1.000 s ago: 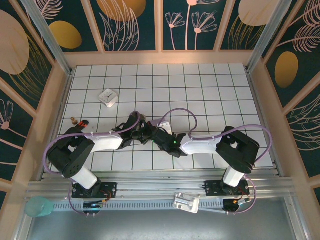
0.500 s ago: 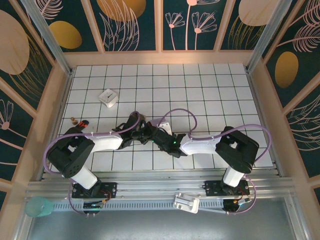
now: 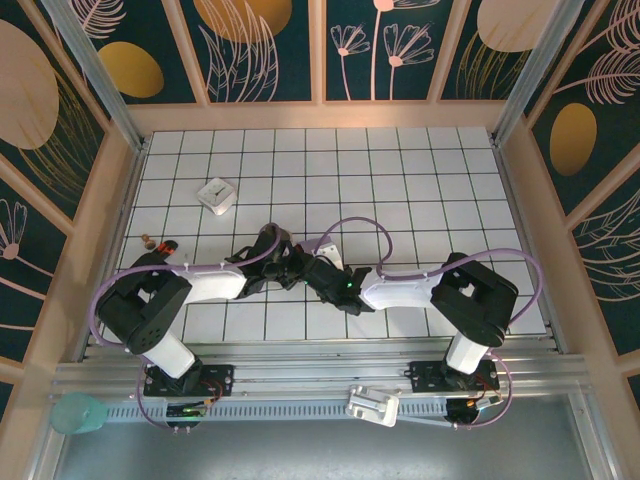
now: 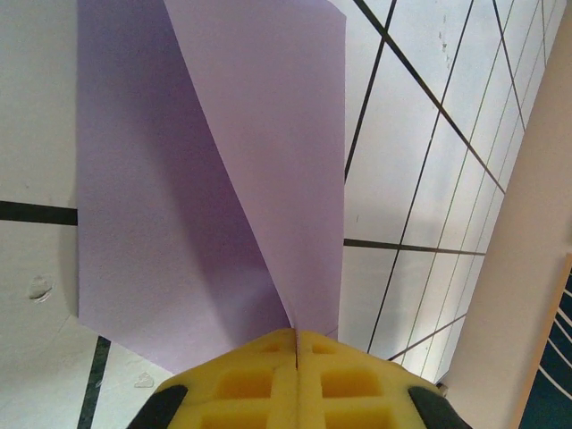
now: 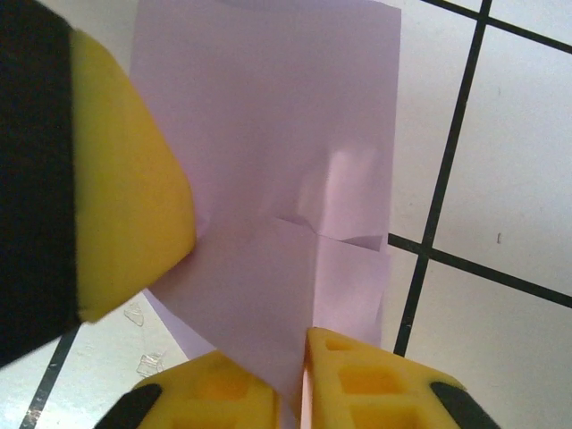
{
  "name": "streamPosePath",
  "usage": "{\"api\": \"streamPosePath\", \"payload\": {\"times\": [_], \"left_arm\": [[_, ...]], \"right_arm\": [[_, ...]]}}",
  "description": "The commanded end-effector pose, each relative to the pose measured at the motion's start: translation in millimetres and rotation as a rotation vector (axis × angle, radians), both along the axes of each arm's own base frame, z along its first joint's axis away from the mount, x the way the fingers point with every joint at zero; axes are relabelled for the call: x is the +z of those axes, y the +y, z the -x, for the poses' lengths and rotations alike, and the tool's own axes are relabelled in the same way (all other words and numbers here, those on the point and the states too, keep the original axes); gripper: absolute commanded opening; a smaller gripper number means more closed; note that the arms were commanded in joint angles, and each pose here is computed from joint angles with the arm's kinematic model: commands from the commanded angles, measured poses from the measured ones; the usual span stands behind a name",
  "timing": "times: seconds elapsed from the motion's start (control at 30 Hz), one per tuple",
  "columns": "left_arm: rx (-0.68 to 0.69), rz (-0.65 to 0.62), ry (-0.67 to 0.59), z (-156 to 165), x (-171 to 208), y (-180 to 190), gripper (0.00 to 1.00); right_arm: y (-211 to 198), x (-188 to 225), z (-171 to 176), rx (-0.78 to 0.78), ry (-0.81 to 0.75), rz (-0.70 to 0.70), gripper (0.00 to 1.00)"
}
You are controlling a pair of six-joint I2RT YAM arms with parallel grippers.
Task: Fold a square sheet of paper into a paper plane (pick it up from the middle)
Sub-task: Fourth fold the wing at the center of the table.
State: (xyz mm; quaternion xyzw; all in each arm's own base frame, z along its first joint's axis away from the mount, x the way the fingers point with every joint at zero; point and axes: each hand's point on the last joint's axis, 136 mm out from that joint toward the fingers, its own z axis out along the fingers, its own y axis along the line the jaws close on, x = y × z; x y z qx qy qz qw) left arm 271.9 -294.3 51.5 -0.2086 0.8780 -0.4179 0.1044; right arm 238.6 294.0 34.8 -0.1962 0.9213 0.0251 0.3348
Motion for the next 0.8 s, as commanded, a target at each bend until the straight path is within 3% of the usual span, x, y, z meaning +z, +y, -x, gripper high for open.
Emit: {"api": "streamPosePath", "payload": {"times": [0.0, 0.13, 0.27, 0.77], "left_arm": [[0.027, -0.027, 0.084, 7, -13, 6, 0.00], [0.018, -0.051, 0.066, 4, -13, 7, 0.01], [0.010, -0.071, 0.041, -1, -11, 9, 0.08], [-0.055, -0.092, -0.078, -16, 16, 16, 0.46]], "right_arm": [[-3, 9, -5, -0.010, -0.035, 0.001, 0.11], [-5, 9, -4, -0.007, -0.010, -0.025, 0.05], [-5, 10, -3, -0.004, 0.029, -0.079, 0.01], [-4, 12, 2, 0.000, 0.228, -0.348, 0.00]]}}
